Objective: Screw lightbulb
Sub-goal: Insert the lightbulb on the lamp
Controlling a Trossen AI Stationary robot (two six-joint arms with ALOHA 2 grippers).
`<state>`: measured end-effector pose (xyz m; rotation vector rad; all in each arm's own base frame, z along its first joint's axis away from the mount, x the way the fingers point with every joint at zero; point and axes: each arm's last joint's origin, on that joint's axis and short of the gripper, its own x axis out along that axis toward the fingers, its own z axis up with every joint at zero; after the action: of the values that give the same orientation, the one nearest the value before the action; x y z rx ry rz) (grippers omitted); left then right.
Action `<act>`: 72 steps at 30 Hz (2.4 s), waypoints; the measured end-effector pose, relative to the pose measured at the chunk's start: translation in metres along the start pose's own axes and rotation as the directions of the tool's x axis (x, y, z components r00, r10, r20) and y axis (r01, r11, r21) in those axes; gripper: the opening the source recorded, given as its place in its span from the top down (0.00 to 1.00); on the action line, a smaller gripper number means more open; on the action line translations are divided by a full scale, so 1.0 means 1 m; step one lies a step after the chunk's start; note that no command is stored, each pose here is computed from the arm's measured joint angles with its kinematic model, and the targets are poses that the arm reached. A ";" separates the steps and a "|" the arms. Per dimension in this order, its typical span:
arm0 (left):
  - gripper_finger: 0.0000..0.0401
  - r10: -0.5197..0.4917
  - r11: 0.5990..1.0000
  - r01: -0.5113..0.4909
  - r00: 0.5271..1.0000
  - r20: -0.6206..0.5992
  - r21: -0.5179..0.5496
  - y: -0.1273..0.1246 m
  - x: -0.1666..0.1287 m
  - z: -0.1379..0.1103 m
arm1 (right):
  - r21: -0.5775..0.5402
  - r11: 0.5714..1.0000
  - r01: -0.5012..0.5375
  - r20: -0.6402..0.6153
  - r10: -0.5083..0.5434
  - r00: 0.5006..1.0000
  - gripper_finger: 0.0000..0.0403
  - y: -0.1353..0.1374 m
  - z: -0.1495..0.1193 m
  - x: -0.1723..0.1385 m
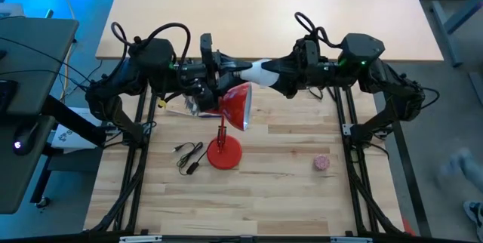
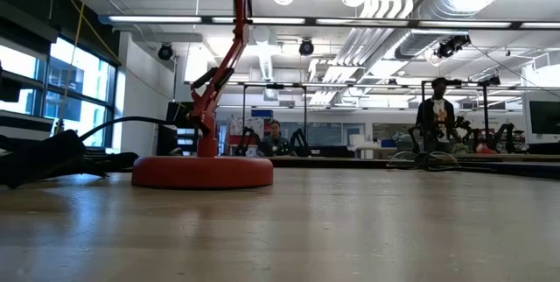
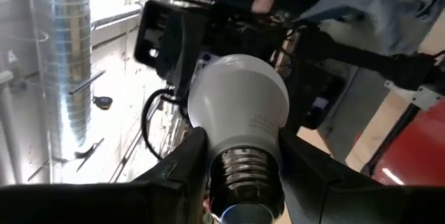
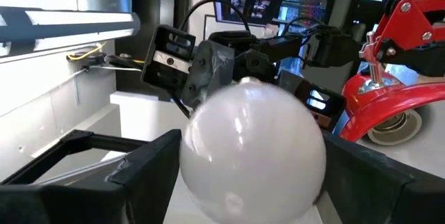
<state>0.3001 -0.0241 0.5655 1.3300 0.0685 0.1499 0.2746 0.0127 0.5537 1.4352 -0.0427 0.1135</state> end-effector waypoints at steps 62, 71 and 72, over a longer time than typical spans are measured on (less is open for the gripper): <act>0.68 -0.003 1.000 0.003 1.000 0.029 -0.028 -0.001 0.001 0.003 | -0.040 0.999 -0.017 0.008 0.018 1.000 0.23 0.001 0.000 0.000; 0.68 -0.004 1.000 0.004 1.000 0.028 0.008 -0.001 0.001 0.003 | -0.042 0.999 -0.015 0.009 0.016 1.000 0.19 0.002 0.000 0.000; 0.68 -0.007 1.000 0.007 1.000 0.028 0.011 -0.002 0.001 0.003 | -0.044 0.999 -0.011 0.009 0.011 1.000 0.17 0.001 0.000 0.000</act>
<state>0.3020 -0.0268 0.5646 1.3426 0.0506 0.1253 0.2744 0.0125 0.5549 1.3918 -0.0605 0.1146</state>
